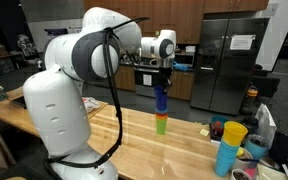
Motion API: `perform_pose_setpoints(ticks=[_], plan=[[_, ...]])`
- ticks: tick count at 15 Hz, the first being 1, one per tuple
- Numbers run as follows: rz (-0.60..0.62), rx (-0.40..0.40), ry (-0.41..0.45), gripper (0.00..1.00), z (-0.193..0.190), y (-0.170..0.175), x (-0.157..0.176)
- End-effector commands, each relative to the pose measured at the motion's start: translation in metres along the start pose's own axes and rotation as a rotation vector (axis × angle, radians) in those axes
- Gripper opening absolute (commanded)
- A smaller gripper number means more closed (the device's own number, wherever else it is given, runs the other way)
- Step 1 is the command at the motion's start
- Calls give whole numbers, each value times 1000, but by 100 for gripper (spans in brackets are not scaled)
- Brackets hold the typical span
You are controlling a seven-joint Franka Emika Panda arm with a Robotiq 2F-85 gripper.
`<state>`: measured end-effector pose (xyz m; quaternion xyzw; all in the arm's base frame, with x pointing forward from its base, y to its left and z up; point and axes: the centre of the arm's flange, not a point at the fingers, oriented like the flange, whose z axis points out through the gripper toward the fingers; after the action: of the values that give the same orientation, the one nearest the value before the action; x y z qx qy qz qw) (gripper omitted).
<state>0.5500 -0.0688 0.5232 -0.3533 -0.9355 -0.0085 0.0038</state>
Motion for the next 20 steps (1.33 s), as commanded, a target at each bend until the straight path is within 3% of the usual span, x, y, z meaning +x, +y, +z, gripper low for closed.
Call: perform_pose_setpoints(ticks=[1, 20], plan=[[-22, -7, -19, 1, -5, 1, 13], [-29, -11, -5, 1, -7, 26, 1]])
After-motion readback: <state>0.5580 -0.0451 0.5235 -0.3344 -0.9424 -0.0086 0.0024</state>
